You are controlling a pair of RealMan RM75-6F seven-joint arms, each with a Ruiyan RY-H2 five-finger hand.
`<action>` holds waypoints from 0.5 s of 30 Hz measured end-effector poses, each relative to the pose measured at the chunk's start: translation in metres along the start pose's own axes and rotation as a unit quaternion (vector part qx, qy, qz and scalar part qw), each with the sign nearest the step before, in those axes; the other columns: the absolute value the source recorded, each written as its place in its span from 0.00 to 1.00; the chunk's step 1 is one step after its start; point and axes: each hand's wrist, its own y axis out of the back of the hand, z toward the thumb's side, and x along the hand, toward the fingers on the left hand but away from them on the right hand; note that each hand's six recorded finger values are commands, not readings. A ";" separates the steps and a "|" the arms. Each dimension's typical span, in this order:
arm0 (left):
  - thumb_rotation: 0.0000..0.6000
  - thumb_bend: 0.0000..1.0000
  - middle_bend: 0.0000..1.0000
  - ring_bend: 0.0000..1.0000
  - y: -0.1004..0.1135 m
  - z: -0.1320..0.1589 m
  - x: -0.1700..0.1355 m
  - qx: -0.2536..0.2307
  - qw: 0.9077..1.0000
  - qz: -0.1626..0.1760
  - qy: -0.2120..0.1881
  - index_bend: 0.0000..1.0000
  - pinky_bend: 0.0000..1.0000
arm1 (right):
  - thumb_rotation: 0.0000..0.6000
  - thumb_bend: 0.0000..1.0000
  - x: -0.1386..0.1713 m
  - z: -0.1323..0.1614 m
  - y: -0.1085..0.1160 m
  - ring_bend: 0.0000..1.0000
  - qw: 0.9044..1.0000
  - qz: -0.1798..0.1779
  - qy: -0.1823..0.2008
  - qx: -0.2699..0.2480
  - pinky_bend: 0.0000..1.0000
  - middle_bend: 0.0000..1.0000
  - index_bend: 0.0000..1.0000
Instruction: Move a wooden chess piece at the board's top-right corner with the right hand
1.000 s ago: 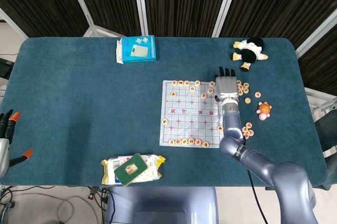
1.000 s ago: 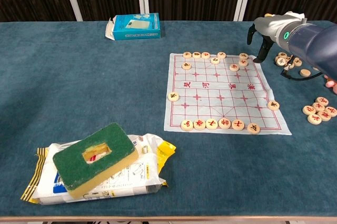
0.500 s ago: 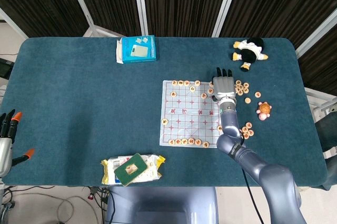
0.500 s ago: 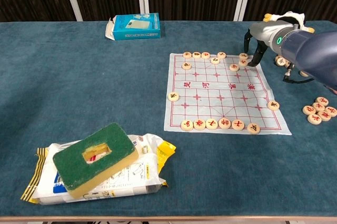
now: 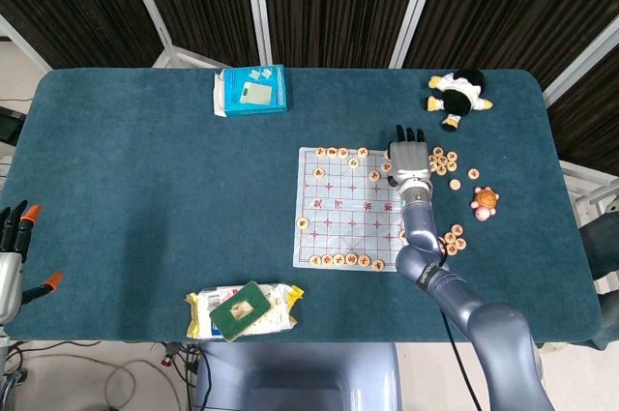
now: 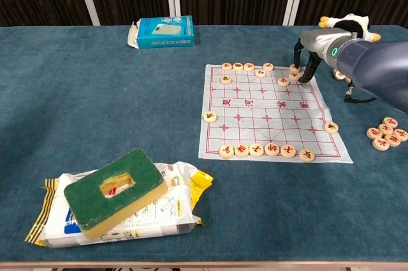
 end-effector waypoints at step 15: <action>1.00 0.05 0.00 0.00 -0.001 0.001 0.001 0.003 1.000 0.000 0.000 0.01 0.05 | 1.00 0.35 -0.003 0.003 -0.006 0.00 1.000 0.009 -0.002 0.000 0.02 0.00 0.43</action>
